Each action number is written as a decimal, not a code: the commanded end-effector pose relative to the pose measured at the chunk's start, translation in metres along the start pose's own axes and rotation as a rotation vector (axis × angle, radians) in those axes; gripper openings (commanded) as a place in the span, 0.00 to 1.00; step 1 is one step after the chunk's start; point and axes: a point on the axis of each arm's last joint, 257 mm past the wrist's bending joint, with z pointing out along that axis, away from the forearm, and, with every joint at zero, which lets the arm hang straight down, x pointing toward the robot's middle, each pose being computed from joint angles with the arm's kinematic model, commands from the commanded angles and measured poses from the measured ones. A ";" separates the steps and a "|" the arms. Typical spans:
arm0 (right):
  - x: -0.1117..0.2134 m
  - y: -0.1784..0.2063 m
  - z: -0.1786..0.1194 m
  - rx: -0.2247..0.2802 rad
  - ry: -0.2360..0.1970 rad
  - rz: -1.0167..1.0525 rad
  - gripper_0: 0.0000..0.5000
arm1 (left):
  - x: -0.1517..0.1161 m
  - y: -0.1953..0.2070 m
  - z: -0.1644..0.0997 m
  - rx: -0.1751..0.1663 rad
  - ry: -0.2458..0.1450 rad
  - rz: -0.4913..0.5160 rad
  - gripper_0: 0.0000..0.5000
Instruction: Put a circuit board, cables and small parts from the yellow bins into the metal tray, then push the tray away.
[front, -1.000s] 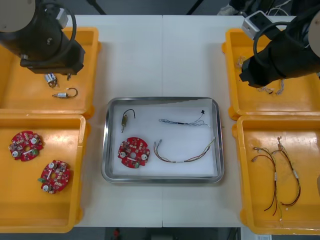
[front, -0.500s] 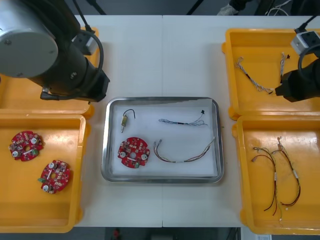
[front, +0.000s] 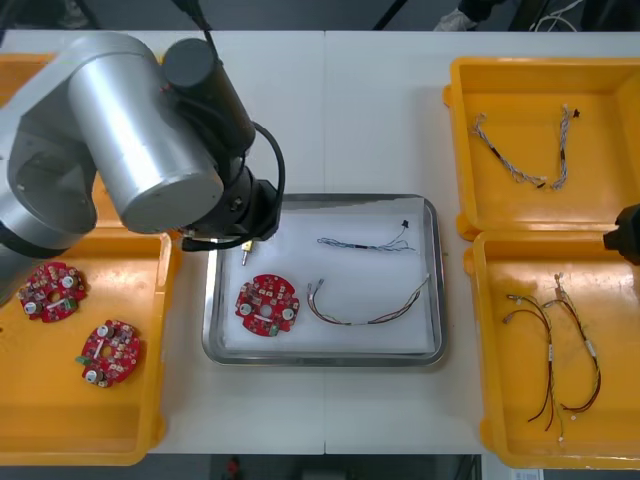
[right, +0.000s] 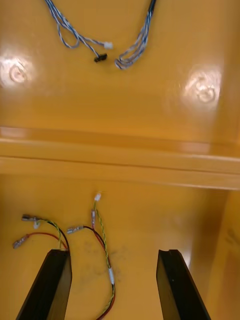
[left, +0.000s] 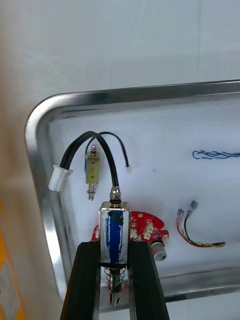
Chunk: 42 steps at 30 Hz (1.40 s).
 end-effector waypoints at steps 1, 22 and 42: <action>0.013 -0.019 -0.012 0.039 -0.003 0.047 0.98 | 0.003 -0.020 0.025 0.013 -0.020 0.012 0.00; 0.035 -0.024 -0.012 0.033 0.014 0.098 0.98 | 0.012 -0.030 0.082 -0.006 -0.023 0.000 0.00; 0.034 -0.022 -0.013 0.027 0.010 0.107 0.98 | 0.012 -0.033 0.081 -0.017 -0.046 -0.018 1.00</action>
